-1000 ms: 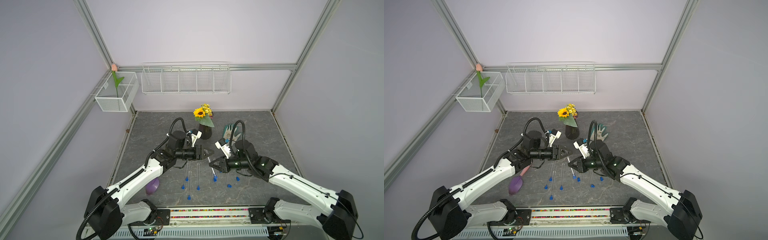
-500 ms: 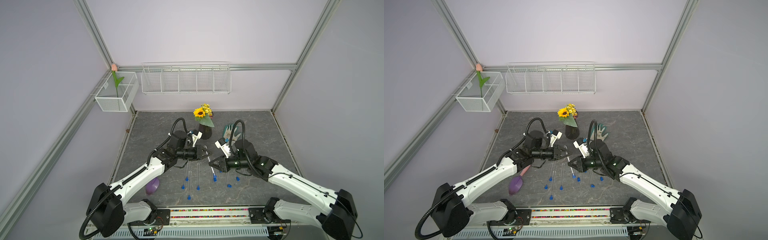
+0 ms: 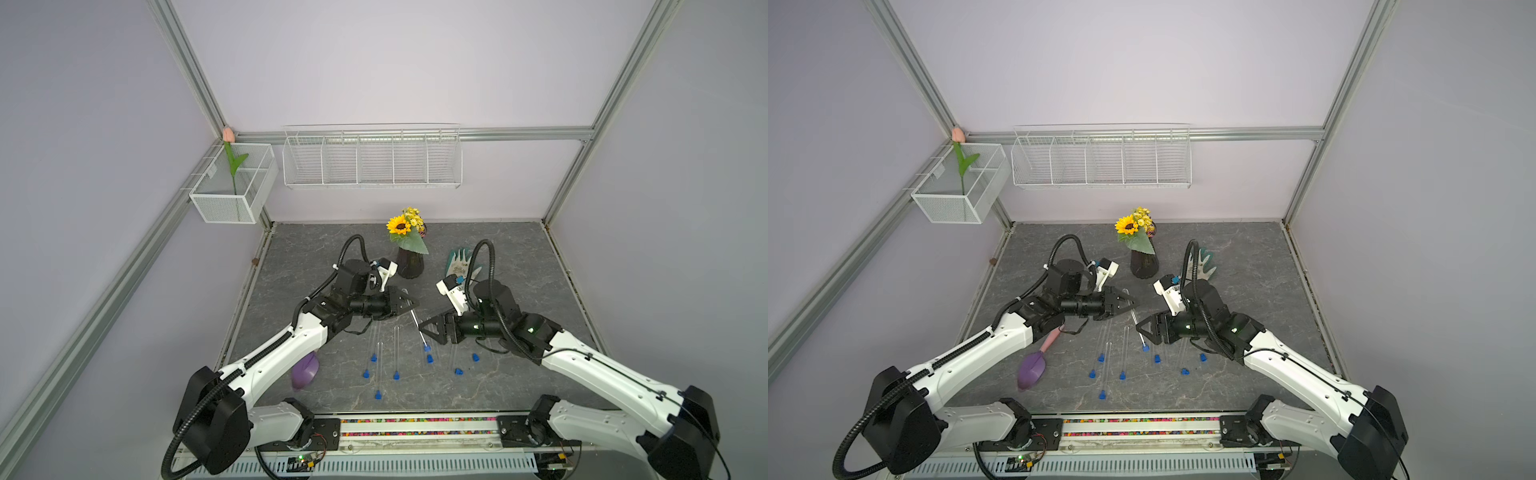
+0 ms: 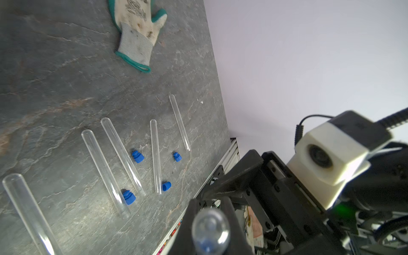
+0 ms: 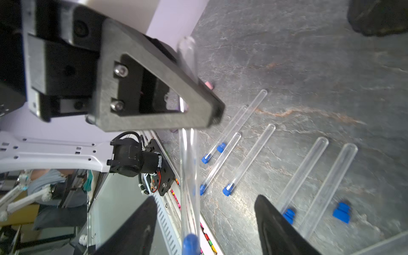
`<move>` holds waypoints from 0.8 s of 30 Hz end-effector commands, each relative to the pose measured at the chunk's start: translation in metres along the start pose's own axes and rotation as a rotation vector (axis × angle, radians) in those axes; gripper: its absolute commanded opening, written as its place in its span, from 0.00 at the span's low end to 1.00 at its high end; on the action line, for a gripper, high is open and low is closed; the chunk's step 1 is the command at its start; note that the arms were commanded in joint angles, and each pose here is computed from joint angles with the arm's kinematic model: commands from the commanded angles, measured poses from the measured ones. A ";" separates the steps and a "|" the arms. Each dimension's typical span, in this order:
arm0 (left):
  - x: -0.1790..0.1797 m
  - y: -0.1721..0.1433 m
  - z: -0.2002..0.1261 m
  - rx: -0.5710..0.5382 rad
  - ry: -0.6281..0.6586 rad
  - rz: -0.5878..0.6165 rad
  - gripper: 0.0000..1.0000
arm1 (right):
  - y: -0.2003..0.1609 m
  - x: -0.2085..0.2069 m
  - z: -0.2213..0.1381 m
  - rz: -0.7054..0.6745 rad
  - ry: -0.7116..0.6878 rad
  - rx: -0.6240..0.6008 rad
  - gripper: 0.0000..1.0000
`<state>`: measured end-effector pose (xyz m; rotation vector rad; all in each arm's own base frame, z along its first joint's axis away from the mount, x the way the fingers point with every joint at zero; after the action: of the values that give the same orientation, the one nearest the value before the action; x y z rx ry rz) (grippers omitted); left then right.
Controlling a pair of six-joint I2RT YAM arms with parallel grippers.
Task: Remove stoppers from test tubes
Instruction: Pick up the test tube at the center of the board, then open the stopper on the test tube.
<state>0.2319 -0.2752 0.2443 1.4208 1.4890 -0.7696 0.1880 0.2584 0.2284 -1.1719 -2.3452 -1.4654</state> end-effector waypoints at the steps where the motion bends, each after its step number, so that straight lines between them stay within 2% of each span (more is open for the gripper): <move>1: 0.001 0.018 -0.020 -0.120 0.023 -0.103 0.00 | 0.003 -0.018 -0.011 0.049 -0.091 -0.028 0.77; 4: 0.013 0.035 -0.036 -0.213 0.018 -0.225 0.00 | 0.010 -0.017 -0.016 0.096 -0.037 -0.082 0.78; 6: 0.019 0.042 -0.044 -0.256 -0.021 -0.317 0.00 | 0.016 -0.012 -0.017 0.116 0.023 -0.121 0.78; 9: 0.020 0.049 -0.051 -0.287 -0.104 -0.392 0.00 | 0.023 -0.003 -0.015 0.145 0.112 -0.149 0.78; 16: 0.013 0.049 -0.055 -0.290 -0.141 -0.396 0.00 | 0.033 0.006 0.001 0.219 0.256 -0.176 0.79; 20: 0.013 0.048 -0.058 -0.299 -0.141 -0.393 0.00 | 0.035 0.008 0.009 0.229 0.273 -0.171 0.79; 24: 0.013 0.049 -0.058 -0.302 -0.139 -0.389 0.00 | 0.035 0.014 0.013 0.229 0.298 -0.169 0.74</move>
<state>0.2682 -0.2131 0.2558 0.8713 1.7313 -0.8177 0.2103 0.2766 0.2423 -1.1939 -1.9052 -1.6098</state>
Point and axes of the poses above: each gripper's point midway between its finger pads, its own z axis out along the fingers, its own x axis along the line the jaws close on, y = z × x, the point moved 3 cm from there along -z, back along the fingers, and after that the axes turned 11 degrees about -z, right-handed, at the moved point
